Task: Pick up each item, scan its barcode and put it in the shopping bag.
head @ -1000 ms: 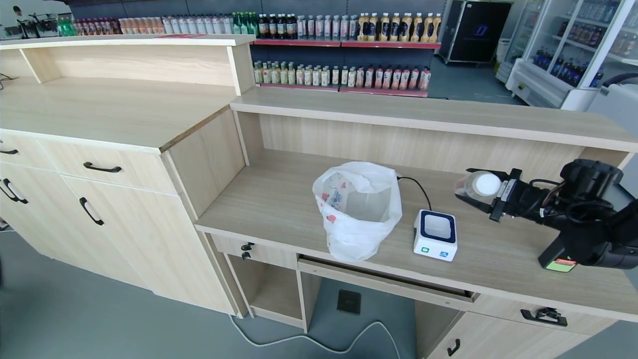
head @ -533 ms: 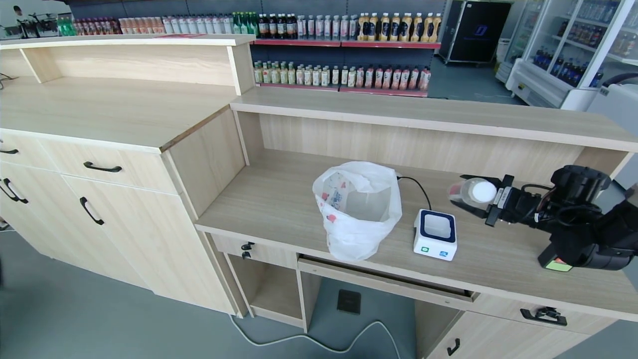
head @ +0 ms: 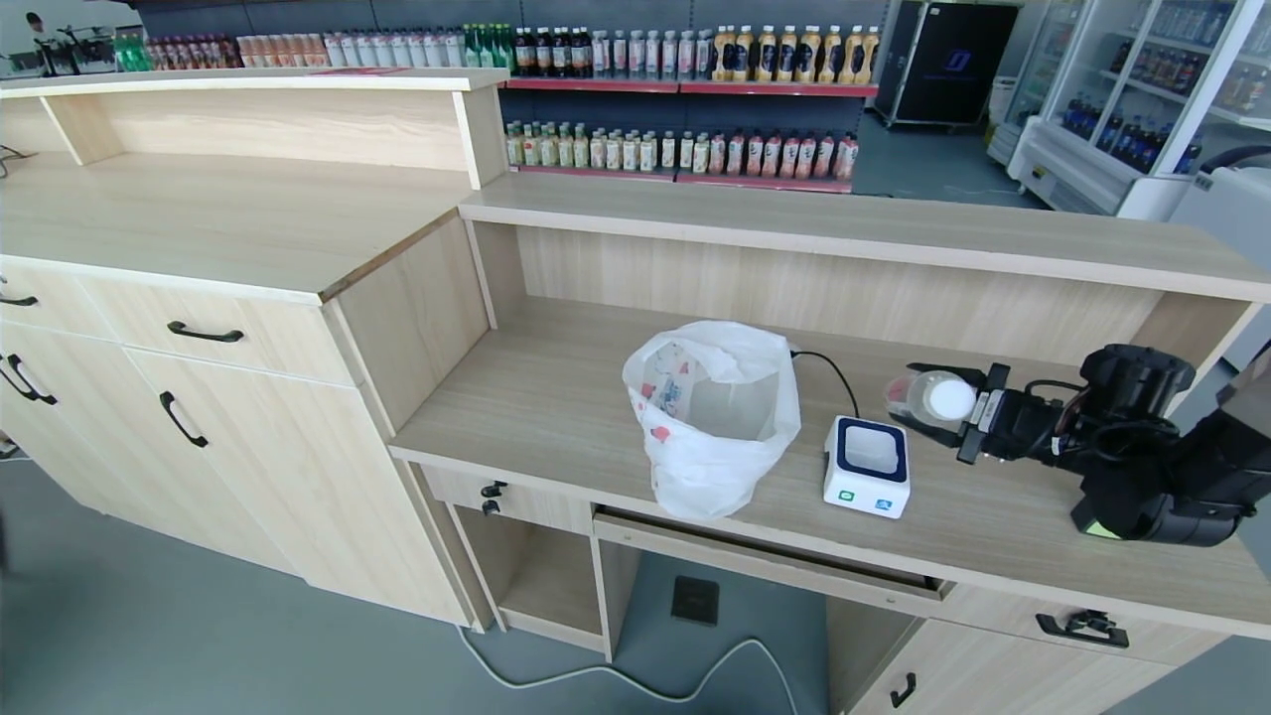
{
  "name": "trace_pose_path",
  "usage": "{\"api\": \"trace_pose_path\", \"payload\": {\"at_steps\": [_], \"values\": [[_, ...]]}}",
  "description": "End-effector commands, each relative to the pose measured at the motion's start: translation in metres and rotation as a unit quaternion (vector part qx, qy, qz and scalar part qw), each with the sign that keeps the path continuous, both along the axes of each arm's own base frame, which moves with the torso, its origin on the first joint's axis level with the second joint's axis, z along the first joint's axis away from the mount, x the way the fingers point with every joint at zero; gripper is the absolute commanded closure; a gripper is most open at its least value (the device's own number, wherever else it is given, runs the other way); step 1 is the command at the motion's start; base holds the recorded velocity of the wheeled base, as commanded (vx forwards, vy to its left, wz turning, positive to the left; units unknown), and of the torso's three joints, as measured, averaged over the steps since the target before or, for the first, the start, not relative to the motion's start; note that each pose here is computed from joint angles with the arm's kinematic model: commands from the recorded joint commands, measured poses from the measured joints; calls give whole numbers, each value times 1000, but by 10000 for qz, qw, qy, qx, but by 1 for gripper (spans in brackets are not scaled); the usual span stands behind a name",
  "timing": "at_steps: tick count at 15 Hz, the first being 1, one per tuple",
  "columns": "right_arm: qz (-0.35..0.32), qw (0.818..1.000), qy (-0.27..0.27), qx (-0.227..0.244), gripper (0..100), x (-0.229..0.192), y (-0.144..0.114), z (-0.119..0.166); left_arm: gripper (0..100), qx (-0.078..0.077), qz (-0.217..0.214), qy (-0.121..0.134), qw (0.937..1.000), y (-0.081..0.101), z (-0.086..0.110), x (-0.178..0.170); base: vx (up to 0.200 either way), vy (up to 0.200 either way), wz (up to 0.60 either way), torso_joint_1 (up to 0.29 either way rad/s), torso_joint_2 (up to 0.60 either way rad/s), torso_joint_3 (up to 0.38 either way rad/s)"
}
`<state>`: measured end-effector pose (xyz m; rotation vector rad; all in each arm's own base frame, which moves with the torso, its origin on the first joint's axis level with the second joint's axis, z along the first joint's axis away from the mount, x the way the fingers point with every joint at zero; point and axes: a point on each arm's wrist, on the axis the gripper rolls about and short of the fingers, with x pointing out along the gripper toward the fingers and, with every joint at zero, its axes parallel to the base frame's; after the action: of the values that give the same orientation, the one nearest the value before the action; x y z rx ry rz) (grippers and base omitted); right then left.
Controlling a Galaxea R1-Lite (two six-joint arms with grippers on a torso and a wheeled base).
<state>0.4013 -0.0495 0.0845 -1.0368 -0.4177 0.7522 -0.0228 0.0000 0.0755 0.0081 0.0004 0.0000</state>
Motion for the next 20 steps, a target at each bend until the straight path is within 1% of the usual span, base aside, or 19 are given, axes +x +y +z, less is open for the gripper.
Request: {"api": "trace_pose_path", "payload": {"at_steps": [1, 10, 16, 20], "values": [[5, 10000, 37, -11, 100, 0, 0, -5, 0, -2, 0, -2, 10000, 0, 0, 0, 0, 0, 0, 0, 0, 0], [64, 9999, 60, -76, 100, 3, 4, -15, 0, -2, 0, -2, 10000, 0, 0, 0, 0, 0, 0, 0, 0, 0], [316, 9995, -37, -74, 100, 13, 9, -17, 0, -2, 0, -2, 10000, 0, 0, 0, 0, 0, 0, 0, 0, 0], [332, 9994, -12, -73, 100, 14, 11, -22, 0, -2, 0, -2, 10000, 0, 0, 0, 0, 0, 0, 0, 0, 0]]}}
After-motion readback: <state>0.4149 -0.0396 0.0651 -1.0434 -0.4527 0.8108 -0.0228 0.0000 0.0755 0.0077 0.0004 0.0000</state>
